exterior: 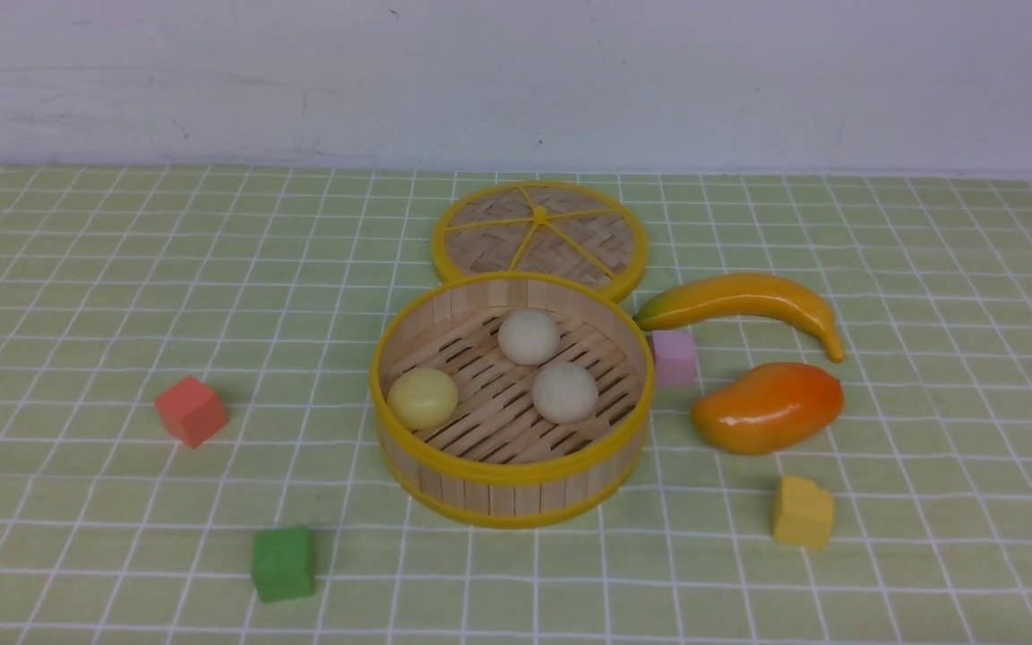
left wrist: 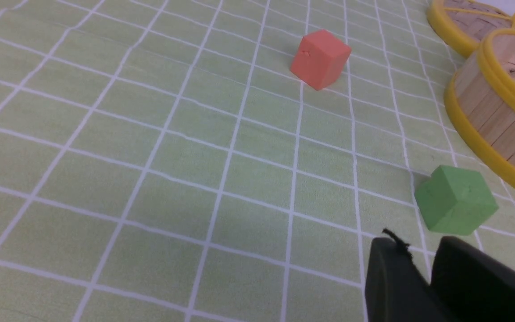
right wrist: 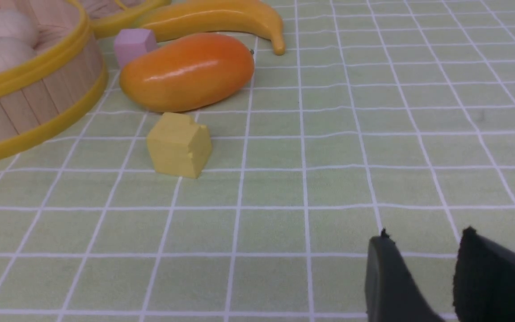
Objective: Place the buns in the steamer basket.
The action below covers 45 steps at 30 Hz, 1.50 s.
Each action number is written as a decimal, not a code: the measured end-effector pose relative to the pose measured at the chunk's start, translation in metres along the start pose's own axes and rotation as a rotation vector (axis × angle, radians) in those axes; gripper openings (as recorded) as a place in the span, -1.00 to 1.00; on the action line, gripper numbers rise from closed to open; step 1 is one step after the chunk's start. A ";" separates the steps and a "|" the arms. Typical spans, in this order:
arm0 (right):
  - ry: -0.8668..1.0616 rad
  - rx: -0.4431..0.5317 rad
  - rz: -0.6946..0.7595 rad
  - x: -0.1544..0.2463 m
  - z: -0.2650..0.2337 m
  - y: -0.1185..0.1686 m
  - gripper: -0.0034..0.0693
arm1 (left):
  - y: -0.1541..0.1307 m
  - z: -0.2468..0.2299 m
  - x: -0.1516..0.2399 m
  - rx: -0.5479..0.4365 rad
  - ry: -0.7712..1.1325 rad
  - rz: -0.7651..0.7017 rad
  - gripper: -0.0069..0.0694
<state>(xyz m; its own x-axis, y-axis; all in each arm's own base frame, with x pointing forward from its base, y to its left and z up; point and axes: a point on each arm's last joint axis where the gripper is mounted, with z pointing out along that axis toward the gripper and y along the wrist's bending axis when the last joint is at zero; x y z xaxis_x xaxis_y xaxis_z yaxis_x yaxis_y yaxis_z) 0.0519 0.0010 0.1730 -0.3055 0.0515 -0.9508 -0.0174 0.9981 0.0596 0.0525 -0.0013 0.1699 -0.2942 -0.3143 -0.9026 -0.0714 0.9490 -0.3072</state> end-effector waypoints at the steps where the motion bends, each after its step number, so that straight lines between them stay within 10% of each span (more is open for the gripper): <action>1: 0.000 0.000 0.000 0.000 0.000 0.000 -0.27 | 0.000 0.000 0.000 0.000 0.000 0.000 -0.44; 45: -0.001 -0.001 0.001 0.000 0.000 0.000 -0.25 | -0.004 0.000 0.001 0.075 0.026 0.025 -0.35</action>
<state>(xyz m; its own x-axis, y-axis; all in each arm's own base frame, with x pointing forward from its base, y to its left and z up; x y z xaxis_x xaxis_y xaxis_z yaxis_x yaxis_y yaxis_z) 0.0520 0.0010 0.1729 -0.3046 0.0526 -0.9510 -0.0177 0.9980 0.0609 0.0522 -0.0056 0.1699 -0.3197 -0.2887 -0.9025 0.0079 0.9516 -0.3072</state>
